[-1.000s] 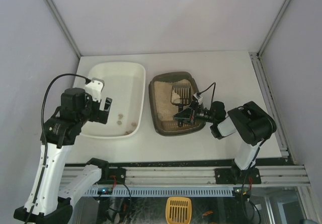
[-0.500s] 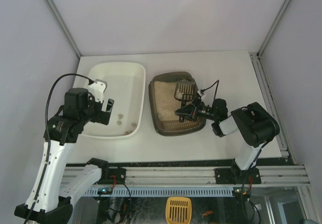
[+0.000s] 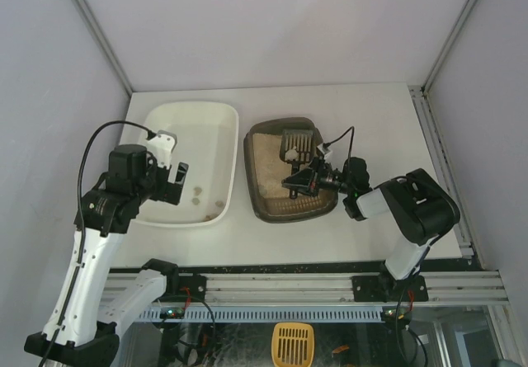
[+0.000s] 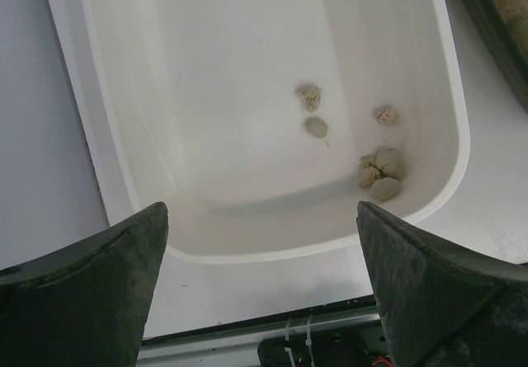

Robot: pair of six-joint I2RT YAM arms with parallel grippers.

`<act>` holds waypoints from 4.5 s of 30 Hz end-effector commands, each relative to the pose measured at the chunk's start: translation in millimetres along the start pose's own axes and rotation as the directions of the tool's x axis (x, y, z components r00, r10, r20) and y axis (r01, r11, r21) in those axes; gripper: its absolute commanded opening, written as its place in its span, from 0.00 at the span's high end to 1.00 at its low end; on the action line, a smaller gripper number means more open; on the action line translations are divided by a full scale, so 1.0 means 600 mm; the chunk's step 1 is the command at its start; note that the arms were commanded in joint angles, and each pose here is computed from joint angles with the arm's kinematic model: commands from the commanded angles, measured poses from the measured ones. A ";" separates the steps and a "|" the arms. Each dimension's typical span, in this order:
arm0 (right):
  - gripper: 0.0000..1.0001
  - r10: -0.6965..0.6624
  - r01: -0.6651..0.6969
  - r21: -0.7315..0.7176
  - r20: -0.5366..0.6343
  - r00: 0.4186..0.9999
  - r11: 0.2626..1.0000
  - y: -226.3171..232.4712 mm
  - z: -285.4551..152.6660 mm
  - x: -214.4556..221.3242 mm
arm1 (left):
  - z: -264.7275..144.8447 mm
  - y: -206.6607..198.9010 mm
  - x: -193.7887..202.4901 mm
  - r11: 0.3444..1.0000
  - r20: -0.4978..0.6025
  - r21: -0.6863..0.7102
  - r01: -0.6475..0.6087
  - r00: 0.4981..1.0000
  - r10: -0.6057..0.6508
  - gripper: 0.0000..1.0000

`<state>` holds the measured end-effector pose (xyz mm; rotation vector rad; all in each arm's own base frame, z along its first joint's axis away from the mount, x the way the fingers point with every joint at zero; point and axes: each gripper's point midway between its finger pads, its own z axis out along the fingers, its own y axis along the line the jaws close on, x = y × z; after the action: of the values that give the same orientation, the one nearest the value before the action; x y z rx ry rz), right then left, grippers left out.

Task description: Clean the litter box

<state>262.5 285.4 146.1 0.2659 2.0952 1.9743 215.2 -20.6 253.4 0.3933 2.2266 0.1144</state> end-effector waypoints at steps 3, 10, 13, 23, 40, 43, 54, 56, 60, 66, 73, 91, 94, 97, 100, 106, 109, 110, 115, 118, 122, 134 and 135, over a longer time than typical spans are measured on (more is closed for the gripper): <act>1.00 -0.077 0.075 -0.070 -0.033 0.996 0.995 0.040 0.020 0.008 | 0.006 0.003 0.003 1.000 0.008 -0.016 0.009 1.000 -0.009 0.00; 1.00 -0.083 0.083 0.000 0.019 0.996 0.997 0.059 0.003 -0.016 | 0.024 0.038 0.011 0.990 -0.039 -0.138 0.004 0.999 -0.009 0.00; 1.00 -0.097 0.097 -0.049 0.009 0.995 0.994 0.085 0.000 -0.003 | 0.040 0.042 0.021 0.987 -0.080 -0.161 -0.001 0.997 -0.012 0.00; 1.00 -0.109 0.110 0.017 -0.027 0.994 0.994 0.063 0.004 0.018 | 0.053 0.021 0.024 0.996 -0.116 -0.092 0.010 0.993 -0.020 0.00; 1.00 -0.255 0.262 0.038 -0.133 0.958 0.964 0.128 0.047 0.020 | 0.036 0.068 -0.010 0.980 -0.089 -0.081 0.184 0.978 -0.191 0.02; 1.00 -0.281 0.311 0.134 -0.201 0.938 0.941 0.122 0.074 0.032 | 0.032 0.078 -0.019 0.950 -0.090 -0.004 0.311 0.946 -0.310 0.03; 1.00 -0.408 0.649 0.474 -0.518 0.752 0.595 0.078 0.162 0.071 | -0.027 0.123 -0.052 0.790 -0.095 0.221 0.572 0.819 -0.566 0.04; 1.00 -0.440 0.707 0.500 -0.557 0.705 0.500 0.073 0.179 0.073 | -0.029 0.130 -0.050 0.789 -0.084 0.210 0.578 0.814 -0.575 0.04; 1.00 -0.465 0.775 0.558 -0.625 0.627 0.297 0.044 0.187 0.074 | -0.033 0.144 -0.048 0.754 -0.063 0.206 0.623 0.778 -0.626 0.04; 1.00 -0.521 0.851 0.525 -0.729 0.444 -0.008 0.034 0.192 0.087 | -0.035 0.164 -0.051 0.726 -0.008 0.196 0.659 0.742 -0.671 0.05; 1.00 -0.579 0.827 0.492 -0.770 0.269 -0.271 0.056 0.191 0.096 | -0.027 0.174 -0.048 0.720 0.004 0.176 0.671 0.731 -0.683 0.04; 1.00 -0.702 0.849 0.525 -0.584 0.408 0.057 0.113 0.196 0.097 | -0.045 0.172 -0.069 0.766 0.074 0.179 0.617 0.768 -0.636 0.05; 1.00 -0.688 0.788 0.477 -0.419 0.593 0.389 0.157 0.164 0.080 | -0.053 0.158 -0.093 0.816 0.115 0.180 0.550 0.812 -0.573 0.03; 1.00 -0.625 0.680 0.397 -0.278 0.729 0.616 0.182 0.124 0.057 | -0.033 0.128 -0.115 0.868 0.099 0.145 0.475 0.866 -0.491 0.03; 1.00 -0.600 0.611 0.385 -0.165 0.783 0.691 0.197 0.073 0.024 | -0.001 0.073 -0.160 0.881 0.102 0.179 0.439 0.882 -0.460 0.00; 1.00 -0.574 0.526 0.433 -0.024 0.819 0.732 0.196 -0.028 -0.010 | 0.036 -0.053 -0.243 0.802 0.118 0.290 0.523 0.812 -0.572 0.00; 1.00 -0.539 0.471 0.414 0.060 0.840 0.779 0.192 -0.069 -0.019 | 0.057 -0.103 -0.273 0.731 0.129 0.326 0.600 0.738 -0.663 0.00; 1.00 -0.520 0.446 0.405 0.089 0.850 0.798 0.189 -0.082 -0.022 | 0.071 -0.113 -0.276 0.715 0.132 0.307 0.628 0.716 -0.685 0.00; 1.00 -0.475 0.394 0.357 0.173 0.863 0.847 0.180 -0.131 -0.011 | 0.166 -0.206 -0.269 0.733 0.033 0.165 0.660 0.739 -0.673 0.00; 1.00 -0.485 0.387 0.396 0.184 0.855 0.833 0.173 -0.153 -0.006 | 0.225 -0.256 -0.251 0.813 -0.035 0.083 0.576 0.817 -0.576 0.00; 1.00 -0.504 0.389 0.416 0.213 0.837 0.822 0.173 -0.176 0.002 | 0.294 -0.284 -0.227 0.848 -0.095 0.011 0.530 0.845 -0.527 0.01; 1.00 -0.492 0.376 0.411 0.226 0.840 0.831 0.149 -0.196 -0.010 | 0.416 -0.308 -0.182 0.927 -0.159 -0.093 0.364 0.913 -0.375 0.09; 1.00 -0.490 0.375 0.406 0.229 0.841 0.833 0.149 -0.195 -0.013 | 0.423 -0.314 -0.180 0.930 -0.169 -0.084 0.357 0.915 -0.366 0.13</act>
<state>226.9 177.0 235.0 0.1759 2.0829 1.1731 407.3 -239.3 118.7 -0.1006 2.4973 0.0076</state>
